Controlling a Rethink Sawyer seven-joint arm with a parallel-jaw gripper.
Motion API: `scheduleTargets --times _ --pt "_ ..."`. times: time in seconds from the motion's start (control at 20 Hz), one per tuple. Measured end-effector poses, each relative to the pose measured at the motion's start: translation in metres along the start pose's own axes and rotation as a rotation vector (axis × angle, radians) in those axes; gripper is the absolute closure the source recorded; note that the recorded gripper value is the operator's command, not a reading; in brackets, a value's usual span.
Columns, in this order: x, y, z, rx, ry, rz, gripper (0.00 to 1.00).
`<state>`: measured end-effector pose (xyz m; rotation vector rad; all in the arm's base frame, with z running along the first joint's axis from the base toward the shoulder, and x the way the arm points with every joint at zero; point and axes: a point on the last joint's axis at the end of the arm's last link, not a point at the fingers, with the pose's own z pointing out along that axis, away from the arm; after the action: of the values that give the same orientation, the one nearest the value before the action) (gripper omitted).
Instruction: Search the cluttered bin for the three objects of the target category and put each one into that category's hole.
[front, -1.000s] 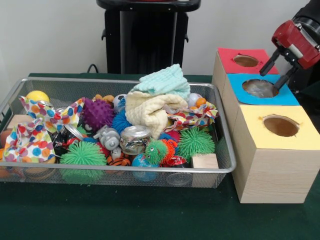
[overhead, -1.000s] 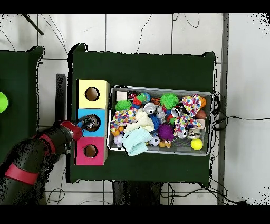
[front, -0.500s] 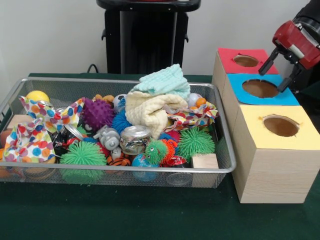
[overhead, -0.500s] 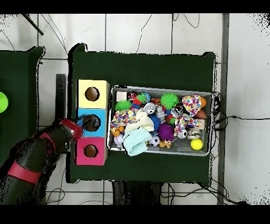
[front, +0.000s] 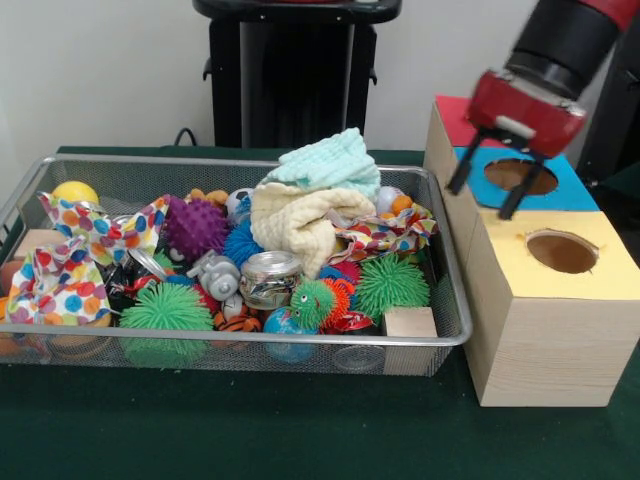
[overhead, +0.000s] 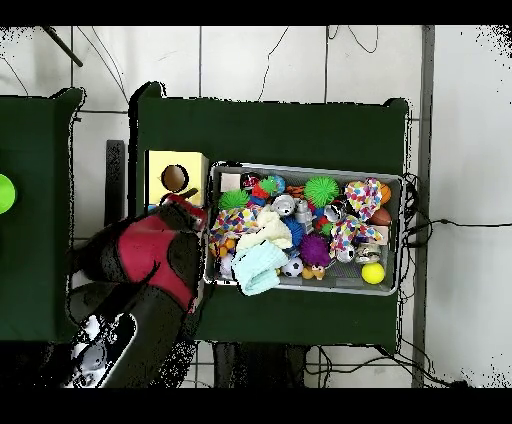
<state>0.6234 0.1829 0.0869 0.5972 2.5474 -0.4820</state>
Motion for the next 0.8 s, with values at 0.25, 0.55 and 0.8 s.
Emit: scheduleTargets --times 0.25,0.55,0.8 --pt "-0.054 -0.090 0.046 -0.037 0.070 0.187 0.00" --pt "-0.073 -0.178 0.076 -0.059 0.156 0.277 0.00" --pt "-0.060 -0.192 0.079 -0.108 0.199 0.241 0.00"
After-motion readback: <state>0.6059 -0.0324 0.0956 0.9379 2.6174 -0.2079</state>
